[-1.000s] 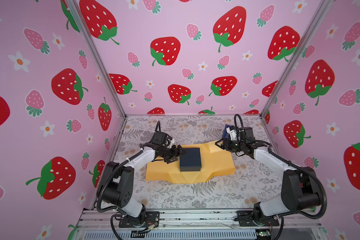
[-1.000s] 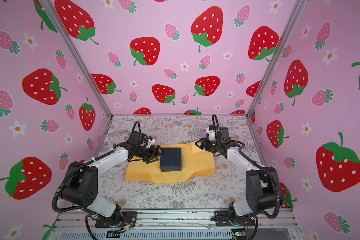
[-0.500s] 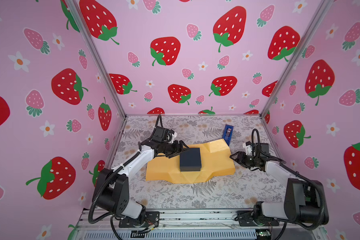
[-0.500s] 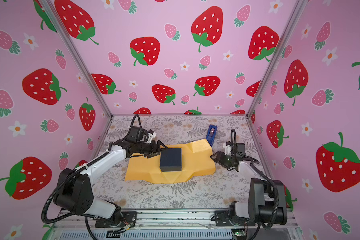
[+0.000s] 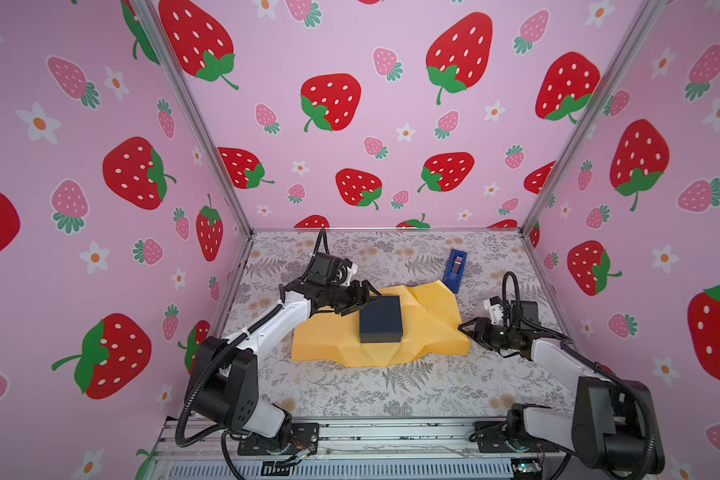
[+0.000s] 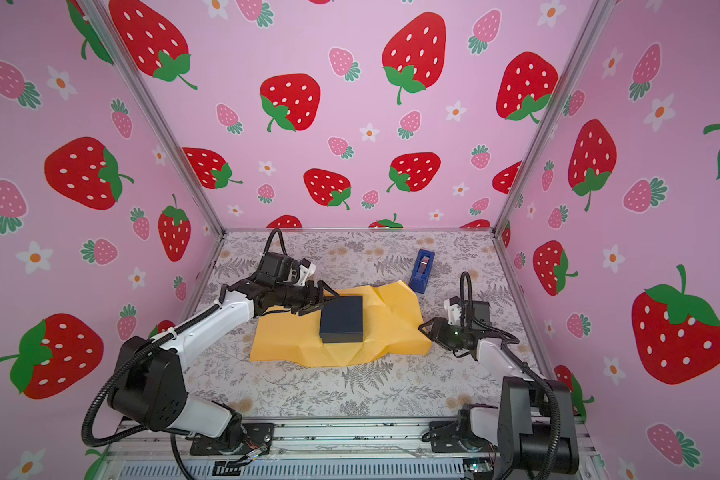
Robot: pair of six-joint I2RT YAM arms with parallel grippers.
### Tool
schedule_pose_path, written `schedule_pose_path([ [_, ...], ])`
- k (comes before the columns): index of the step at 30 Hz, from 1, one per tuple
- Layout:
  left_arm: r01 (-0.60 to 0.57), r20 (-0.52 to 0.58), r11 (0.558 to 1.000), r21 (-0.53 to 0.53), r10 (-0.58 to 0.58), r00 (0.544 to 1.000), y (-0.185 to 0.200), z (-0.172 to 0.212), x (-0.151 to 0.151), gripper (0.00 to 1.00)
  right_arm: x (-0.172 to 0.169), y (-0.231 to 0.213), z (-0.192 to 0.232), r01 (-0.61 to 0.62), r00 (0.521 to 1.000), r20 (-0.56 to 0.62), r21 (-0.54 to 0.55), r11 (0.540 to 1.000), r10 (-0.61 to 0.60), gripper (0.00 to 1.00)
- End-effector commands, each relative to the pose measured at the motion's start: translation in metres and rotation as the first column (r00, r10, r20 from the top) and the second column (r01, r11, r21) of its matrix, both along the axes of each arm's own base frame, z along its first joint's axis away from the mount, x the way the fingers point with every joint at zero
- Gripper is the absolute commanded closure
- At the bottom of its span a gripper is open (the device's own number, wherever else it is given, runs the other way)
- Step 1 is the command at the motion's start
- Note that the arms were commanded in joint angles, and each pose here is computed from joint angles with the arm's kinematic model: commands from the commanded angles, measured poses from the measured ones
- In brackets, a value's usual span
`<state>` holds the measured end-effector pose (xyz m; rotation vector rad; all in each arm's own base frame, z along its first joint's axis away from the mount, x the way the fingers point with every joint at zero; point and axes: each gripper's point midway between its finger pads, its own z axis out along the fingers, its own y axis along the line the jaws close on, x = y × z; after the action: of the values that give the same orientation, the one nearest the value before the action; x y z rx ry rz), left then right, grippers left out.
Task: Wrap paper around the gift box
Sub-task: 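Open and draw back the right gripper while the left gripper holds the box, then grasp the paper's edge nearest the right gripper and lift it over the box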
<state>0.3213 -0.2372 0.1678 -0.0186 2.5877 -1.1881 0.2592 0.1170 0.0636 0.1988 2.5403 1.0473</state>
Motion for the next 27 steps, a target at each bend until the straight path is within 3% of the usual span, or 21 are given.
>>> schedule_pose_path([
  [1,0.001,0.041,1.0,-0.016,0.0,0.999,-0.004,0.017,0.005,0.2,-0.001,-0.011,-0.007,0.035,0.999,0.009,-0.067,0.997,-0.035,0.43],
  [8,0.0,0.043,1.0,-0.008,0.0,0.999,-0.002,0.016,0.002,0.2,-0.002,-0.018,-0.016,0.05,0.999,-0.002,-0.098,0.994,-0.05,0.41],
  [13,0.002,0.039,1.0,-0.007,-0.001,0.999,-0.003,0.015,0.002,0.2,-0.012,0.002,-0.016,-0.002,1.0,-0.029,0.045,0.999,0.004,0.43],
  [18,0.007,0.039,1.0,-0.011,-0.007,0.999,-0.006,0.015,0.003,0.2,-0.02,0.024,0.003,-0.031,0.999,-0.015,0.251,0.967,0.036,0.48],
  [22,0.013,0.036,1.0,-0.012,-0.012,0.999,-0.007,0.014,0.002,0.2,-0.024,0.026,0.013,-0.044,0.999,-0.005,0.273,0.961,0.048,0.48],
  [27,0.016,0.039,1.0,-0.014,-0.016,0.999,-0.008,0.016,0.002,0.2,-0.034,0.027,0.016,-0.06,0.998,-0.02,0.271,0.961,0.068,0.55],
])
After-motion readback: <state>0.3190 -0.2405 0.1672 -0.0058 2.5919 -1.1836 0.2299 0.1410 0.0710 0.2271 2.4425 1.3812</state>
